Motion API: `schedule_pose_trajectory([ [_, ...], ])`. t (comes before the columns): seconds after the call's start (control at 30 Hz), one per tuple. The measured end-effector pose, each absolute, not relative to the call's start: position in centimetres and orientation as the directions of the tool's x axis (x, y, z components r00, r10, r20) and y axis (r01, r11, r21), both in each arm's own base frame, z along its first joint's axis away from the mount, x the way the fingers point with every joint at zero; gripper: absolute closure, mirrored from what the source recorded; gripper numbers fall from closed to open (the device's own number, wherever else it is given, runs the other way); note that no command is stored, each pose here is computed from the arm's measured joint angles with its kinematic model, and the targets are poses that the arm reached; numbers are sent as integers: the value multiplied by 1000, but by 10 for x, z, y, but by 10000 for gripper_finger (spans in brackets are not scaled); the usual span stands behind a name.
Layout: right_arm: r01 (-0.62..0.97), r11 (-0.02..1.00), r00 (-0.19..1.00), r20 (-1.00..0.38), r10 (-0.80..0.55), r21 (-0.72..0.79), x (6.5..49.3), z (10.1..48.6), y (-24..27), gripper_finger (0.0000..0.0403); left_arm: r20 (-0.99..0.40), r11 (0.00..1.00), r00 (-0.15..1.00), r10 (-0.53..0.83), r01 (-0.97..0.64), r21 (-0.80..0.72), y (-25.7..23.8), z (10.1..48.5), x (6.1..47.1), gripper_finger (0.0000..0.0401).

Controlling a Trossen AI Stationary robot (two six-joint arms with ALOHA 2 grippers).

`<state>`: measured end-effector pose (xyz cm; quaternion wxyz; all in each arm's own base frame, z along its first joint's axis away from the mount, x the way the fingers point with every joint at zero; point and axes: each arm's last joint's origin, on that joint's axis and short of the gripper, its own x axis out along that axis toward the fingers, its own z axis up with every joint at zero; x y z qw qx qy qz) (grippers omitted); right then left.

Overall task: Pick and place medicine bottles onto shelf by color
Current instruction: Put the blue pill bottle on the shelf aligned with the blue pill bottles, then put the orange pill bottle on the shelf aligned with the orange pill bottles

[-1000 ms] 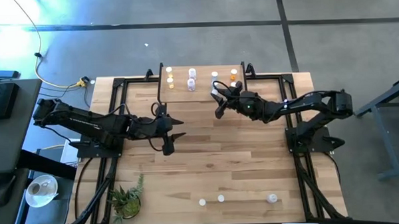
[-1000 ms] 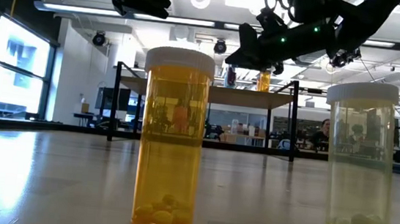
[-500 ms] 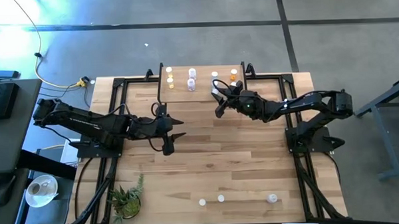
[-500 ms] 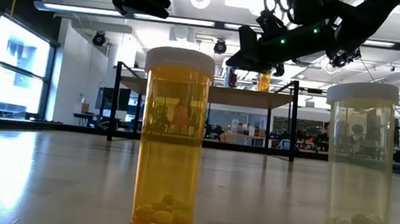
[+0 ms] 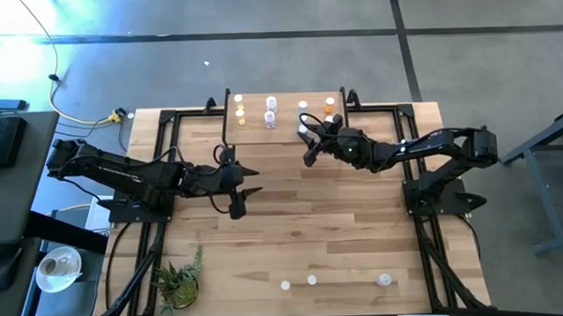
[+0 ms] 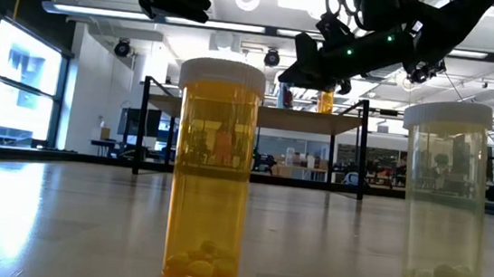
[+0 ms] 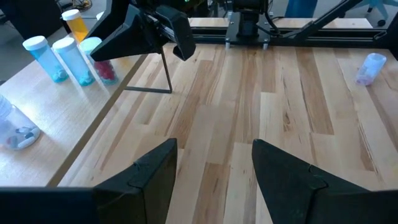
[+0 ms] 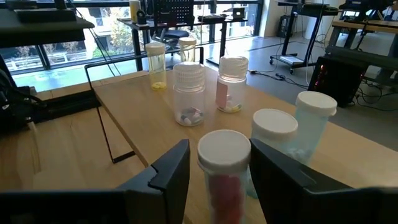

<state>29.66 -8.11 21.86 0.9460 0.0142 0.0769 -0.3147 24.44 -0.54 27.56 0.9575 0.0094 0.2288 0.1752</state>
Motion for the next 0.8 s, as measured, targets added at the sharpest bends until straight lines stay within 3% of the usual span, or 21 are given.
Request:
schedule_pose_trajectory([
  [0.8,602,798,791,-112,-601,-33,289,235,-77,235,-436,940,835,334,-327,95,-6,275,244,203],
])
